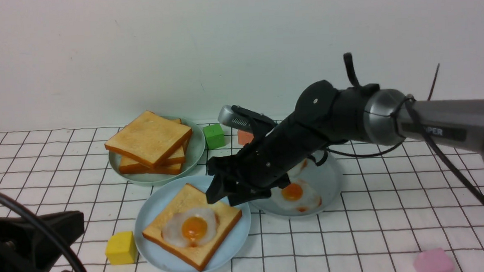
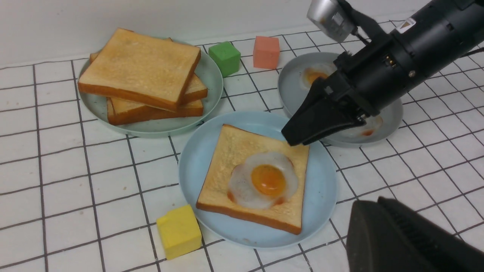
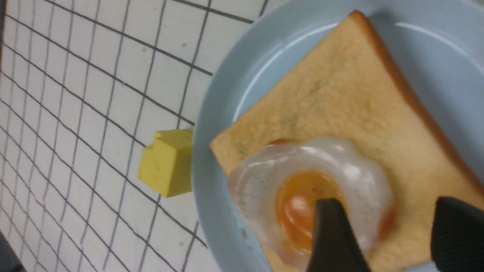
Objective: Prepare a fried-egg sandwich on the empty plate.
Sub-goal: Use the left arm to grab a slice of bread
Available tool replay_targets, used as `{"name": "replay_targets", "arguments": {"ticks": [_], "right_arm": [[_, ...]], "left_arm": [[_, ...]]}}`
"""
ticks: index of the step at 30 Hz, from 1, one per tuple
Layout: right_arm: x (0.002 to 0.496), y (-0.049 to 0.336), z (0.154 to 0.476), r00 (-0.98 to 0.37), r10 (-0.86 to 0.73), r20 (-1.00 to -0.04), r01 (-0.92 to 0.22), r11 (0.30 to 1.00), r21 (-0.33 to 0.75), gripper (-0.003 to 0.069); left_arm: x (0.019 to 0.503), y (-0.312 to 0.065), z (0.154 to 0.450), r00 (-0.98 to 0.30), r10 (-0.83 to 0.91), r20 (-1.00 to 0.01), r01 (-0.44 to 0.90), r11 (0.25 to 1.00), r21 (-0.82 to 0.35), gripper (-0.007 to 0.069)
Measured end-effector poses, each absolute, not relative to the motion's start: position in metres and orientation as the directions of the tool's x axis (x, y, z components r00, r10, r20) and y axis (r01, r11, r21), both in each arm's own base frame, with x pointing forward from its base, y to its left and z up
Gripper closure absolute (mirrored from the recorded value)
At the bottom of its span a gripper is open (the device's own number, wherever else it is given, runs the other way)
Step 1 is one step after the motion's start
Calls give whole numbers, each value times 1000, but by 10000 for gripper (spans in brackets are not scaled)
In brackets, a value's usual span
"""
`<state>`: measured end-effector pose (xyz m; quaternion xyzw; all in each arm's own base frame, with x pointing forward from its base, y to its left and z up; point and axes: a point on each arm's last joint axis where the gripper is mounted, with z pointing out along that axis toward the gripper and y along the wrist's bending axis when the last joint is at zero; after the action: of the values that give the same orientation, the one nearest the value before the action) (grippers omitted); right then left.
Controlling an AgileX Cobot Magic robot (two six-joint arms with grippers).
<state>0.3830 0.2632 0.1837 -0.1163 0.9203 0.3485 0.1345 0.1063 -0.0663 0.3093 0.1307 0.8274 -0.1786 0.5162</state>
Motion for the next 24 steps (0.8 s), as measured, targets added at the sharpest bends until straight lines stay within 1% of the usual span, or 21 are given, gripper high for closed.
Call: {"name": "replay_targets", "arguments": {"ticks": [1, 2, 3, 5, 7, 8, 9, 11, 13, 15, 17, 19, 20, 22, 24], "right_arm": [[384, 257, 189, -933, -130, -335, -318, 734, 600, 228], [386, 243, 204, -922, -149, -357, -343, 743, 575, 208], [385, 233, 217, -913, -166, -373, -363, 747, 556, 209], [379, 214, 246, -885, -219, -410, -419, 758, 499, 242], [366, 199, 276, -858, -275, -434, -466, 772, 433, 306], [364, 197, 279, -855, -281, -436, -470, 773, 425, 314], [350, 186, 305, -832, -319, -455, -499, 790, 358, 389], [330, 174, 332, -815, -344, -467, -509, 809, 294, 475], [309, 162, 353, -799, -343, -493, -506, 827, 246, 550], [286, 149, 372, -779, -330, -533, -502, 838, 215, 610], [259, 136, 384, -760, -315, -568, -499, 843, 201, 645], [235, 126, 391, -740, -301, -602, -501, 843, 195, 650], [233, 124, 389, -742, -300, -599, -499, 844, 196, 650], [206, 113, 388, -725, -288, -625, -503, 842, 195, 649], [190, 107, 385, -711, -279, -645, -505, 841, 193, 649]], "left_arm": [[106, -66, 309, -440, 31, -897, 396, 904, -163, 607], [106, -65, 308, -455, 26, -890, 386, 907, -170, 607], [106, -65, 306, -467, 25, -884, 377, 910, -174, 607], [108, -66, 303, -500, 22, -866, 356, 917, -182, 607], [113, -70, 296, -545, 26, -838, 328, 926, -185, 607], [115, -71, 295, -556, 28, -831, 322, 929, -184, 607], [120, -75, 288, -594, 35, -804, 303, 935, -184, 607], [129, -84, 278, -640, 58, -766, 290, 942, -172, 607], [139, -92, 269, -679, 82, -730, 281, 947, -155, 607], [151, -102, 265, -708, 103, -699, 274, 952, -138, 607], [167, -115, 265, -725, 134, -675, 278, 954, -110, 618], [184, -125, 272, -721, 139, -679, 278, 956, -99, 638], [186, -126, 271, -723, 145, -675, 279, 956, -93, 638], [218, -130, 281, -716, 122, -688, 239, 968, -77, 638], [244, -127, 282, -718, 123, -685, 212, 976, -47, 638]]}}
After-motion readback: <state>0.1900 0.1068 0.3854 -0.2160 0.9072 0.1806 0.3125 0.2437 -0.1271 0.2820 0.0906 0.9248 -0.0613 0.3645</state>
